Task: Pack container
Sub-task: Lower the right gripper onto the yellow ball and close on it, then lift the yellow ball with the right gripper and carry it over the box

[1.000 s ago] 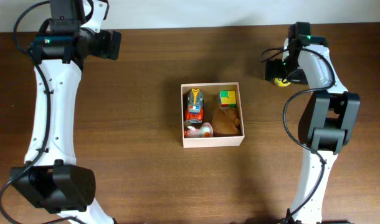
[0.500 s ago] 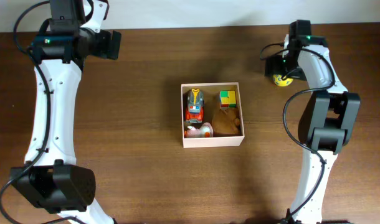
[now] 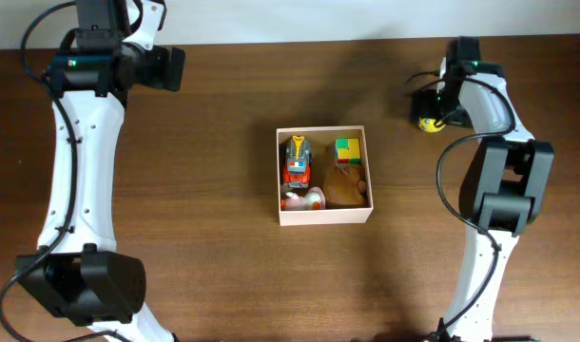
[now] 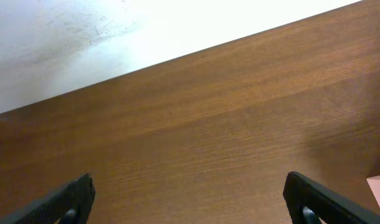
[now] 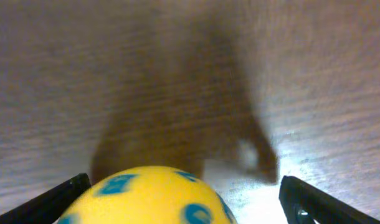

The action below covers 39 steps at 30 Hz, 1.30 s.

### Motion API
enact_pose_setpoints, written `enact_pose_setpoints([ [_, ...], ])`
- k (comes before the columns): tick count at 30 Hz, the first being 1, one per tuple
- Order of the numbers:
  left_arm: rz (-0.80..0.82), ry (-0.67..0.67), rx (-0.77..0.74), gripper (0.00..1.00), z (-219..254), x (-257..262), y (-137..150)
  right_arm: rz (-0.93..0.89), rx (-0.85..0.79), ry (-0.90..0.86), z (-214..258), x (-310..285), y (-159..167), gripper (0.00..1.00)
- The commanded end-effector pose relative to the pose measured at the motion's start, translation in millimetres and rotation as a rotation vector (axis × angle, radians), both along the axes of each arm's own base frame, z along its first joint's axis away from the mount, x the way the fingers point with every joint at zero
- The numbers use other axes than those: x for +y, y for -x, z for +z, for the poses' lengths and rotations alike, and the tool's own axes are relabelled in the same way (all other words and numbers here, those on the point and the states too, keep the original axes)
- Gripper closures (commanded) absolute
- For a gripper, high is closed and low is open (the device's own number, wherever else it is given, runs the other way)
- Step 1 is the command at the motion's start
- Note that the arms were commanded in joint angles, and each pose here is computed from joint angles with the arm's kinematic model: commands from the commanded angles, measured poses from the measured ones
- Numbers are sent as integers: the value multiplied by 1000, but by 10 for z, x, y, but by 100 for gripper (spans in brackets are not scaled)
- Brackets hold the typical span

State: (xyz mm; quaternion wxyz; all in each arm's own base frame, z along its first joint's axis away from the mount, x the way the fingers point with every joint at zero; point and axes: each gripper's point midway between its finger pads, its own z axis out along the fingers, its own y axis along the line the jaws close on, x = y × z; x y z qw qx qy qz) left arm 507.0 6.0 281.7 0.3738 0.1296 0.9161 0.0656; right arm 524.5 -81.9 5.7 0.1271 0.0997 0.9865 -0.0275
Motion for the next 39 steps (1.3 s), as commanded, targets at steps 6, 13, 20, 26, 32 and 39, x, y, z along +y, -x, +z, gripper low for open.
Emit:
enact_pose_setpoints([
  [6, 7, 5, -25, 1, 102, -6, -7, -12, 33, 7, -157, -55, 76, 2],
  [13, 7, 5, -25, 1, 102, -6, -7, -12, 32, 8, -155, -56, 74, 11],
  [20, 7, 5, -25, 1, 102, -6, -7, -12, 17, 9, -145, -58, 37, 18],
  [26, 7, 5, -25, 1, 102, -6, -7, -11, 14, 10, -140, -58, 31, 37],
  [32, 7, 5, -25, 1, 102, -6, -7, -6, 2, 12, -78, -37, -9, 48],
  [39, 7, 5, -25, 1, 102, -6, -7, -5, -63, 21, 251, -58, -194, 52],
])
